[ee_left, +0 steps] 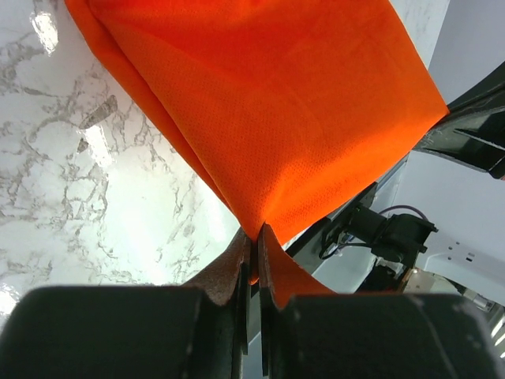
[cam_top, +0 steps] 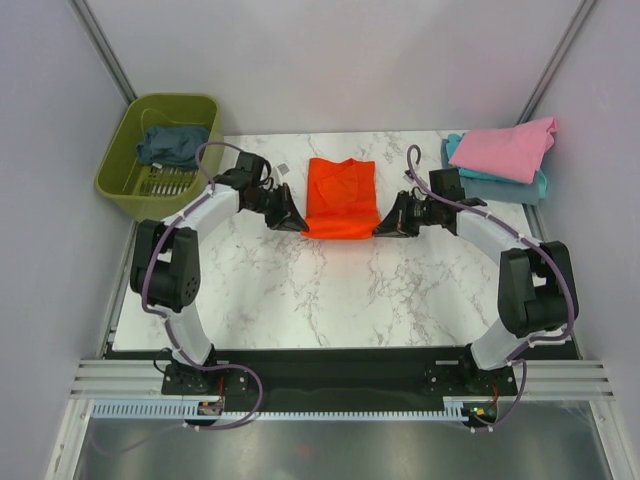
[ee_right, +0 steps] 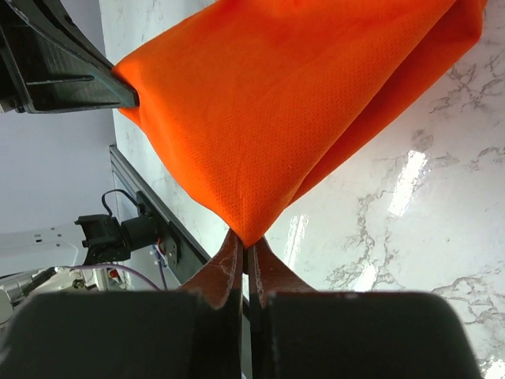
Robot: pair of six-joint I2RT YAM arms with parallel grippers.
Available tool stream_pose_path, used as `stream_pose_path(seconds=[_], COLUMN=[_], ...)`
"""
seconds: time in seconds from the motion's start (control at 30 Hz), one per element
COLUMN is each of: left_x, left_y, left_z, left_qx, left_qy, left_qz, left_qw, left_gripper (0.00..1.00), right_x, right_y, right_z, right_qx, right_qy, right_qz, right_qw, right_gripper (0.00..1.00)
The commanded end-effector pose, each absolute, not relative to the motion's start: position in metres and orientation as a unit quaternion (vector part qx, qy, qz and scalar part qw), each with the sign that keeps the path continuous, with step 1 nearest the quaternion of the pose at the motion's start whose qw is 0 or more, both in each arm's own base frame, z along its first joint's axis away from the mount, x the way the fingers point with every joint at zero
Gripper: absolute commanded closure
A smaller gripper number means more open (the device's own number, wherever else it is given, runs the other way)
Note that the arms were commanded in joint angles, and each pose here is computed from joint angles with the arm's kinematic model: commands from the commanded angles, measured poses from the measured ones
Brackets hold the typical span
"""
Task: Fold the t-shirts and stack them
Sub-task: Fold the tshirt
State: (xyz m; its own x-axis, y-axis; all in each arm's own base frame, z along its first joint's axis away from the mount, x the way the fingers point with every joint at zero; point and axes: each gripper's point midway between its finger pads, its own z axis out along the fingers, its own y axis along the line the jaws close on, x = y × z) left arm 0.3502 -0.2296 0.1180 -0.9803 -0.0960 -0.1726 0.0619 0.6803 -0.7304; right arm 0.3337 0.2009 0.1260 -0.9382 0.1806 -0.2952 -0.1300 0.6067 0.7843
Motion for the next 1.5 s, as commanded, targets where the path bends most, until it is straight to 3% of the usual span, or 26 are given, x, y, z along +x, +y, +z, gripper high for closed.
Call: stream_pose_path(seconds=[0.0,0.37,0.4,0.5,1.47], left_x=[0.347,0.361,0.363,0.362,0.511], left_y=[-0.228,-0.234,-0.236,-0.239,-0.255], left_z=[0.146,0.189,0.196,0.203,0.146], left_qx=[-0.001,0.024,0.001,0.016,0.034], left_qy=[0.903,0.887,0.885,0.881,0.887], left_qz=[-0.409,-0.423,-0.43,-0.441,-0.379], left_qw=[0.132,0.184,0.179,0.173,0.262], left_gripper=[0.91,0.91,0.98,0.98,0.98], right_x=[0.33,0.346,0.349,0.358,0.495], right_y=[0.201,0.202,0.202,0.201,0.208], right_z=[0.148,0.182,0.187,0.19,0.131], right_qx=[0.007,-0.007,-0.011,-0.014,-0.037], right_qy=[0.869,0.861,0.859,0.86,0.871], right_qz=[0.454,0.447,0.445,0.437,0.386], right_qw=[0.195,0.242,0.251,0.265,0.302], right_gripper=[1.0,1.0,1.0,1.0,1.0])
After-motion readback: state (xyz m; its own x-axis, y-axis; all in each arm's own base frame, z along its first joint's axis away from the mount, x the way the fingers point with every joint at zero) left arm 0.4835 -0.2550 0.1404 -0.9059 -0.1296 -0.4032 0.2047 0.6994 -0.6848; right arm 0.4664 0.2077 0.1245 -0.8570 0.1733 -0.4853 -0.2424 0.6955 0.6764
